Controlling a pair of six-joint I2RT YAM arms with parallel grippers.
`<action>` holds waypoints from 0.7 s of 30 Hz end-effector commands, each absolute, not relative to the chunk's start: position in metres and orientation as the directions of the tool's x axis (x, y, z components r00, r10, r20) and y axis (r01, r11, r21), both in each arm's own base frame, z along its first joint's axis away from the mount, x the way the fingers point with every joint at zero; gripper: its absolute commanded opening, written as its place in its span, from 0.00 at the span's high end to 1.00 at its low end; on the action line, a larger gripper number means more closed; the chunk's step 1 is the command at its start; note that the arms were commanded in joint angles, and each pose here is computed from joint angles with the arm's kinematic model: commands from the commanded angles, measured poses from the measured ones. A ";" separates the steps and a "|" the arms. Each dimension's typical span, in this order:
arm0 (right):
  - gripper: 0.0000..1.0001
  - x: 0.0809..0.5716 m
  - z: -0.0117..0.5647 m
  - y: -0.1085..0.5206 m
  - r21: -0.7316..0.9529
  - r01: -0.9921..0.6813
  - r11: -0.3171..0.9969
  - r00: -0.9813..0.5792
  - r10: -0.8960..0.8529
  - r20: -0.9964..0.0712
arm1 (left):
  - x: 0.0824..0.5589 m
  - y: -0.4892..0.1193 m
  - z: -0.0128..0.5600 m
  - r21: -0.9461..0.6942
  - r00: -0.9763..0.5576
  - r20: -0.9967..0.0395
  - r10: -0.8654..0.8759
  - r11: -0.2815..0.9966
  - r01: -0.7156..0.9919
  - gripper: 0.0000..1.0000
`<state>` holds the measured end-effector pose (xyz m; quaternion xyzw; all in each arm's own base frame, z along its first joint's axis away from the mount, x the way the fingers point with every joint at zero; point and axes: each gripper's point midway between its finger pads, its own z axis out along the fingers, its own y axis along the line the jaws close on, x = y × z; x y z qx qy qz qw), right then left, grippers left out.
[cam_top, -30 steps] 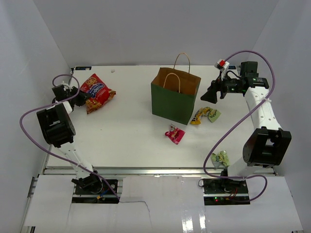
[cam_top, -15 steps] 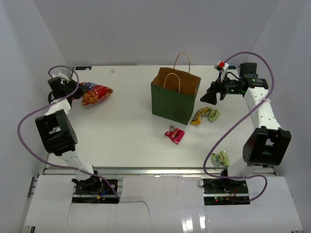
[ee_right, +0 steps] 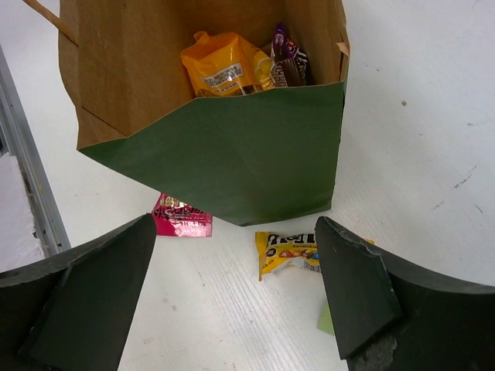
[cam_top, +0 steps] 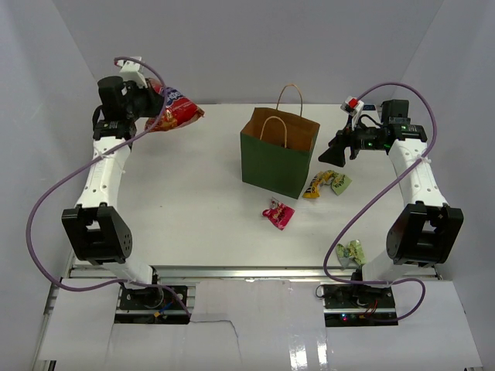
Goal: Place the snacks into the paper bag
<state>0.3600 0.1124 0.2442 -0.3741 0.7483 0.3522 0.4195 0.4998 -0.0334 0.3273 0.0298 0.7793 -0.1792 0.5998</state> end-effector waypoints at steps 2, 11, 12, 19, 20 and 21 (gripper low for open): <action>0.11 0.356 0.262 0.115 0.179 -0.876 0.448 -0.318 -0.258 -0.912 | 0.470 -0.069 0.432 0.133 0.037 -0.991 0.127 0.928 0.349 1.00; 0.11 0.357 0.266 0.115 0.171 -0.878 0.446 -0.309 -0.257 -0.916 | 0.423 -0.150 0.487 0.558 0.375 -0.825 0.423 0.712 0.426 1.00; 0.11 0.357 0.265 0.115 0.174 -0.877 0.448 -0.312 -0.257 -0.915 | 0.418 -0.153 0.495 0.573 0.400 -0.813 0.423 0.702 0.423 1.00; 0.11 0.356 0.263 0.116 0.180 -0.877 0.445 -0.317 -0.255 -0.913 | 0.403 -0.185 0.537 0.655 0.543 -0.733 0.410 0.640 0.401 1.00; 0.11 0.356 0.262 0.116 0.184 -0.876 0.445 -0.321 -0.254 -0.912 | 0.400 -0.190 0.541 0.661 0.559 -0.725 0.402 0.635 0.401 1.00; 0.11 0.356 0.262 0.115 0.181 -0.877 0.446 -0.319 -0.256 -0.913 | 0.398 -0.192 0.548 0.673 0.577 -0.710 0.403 0.629 0.389 1.00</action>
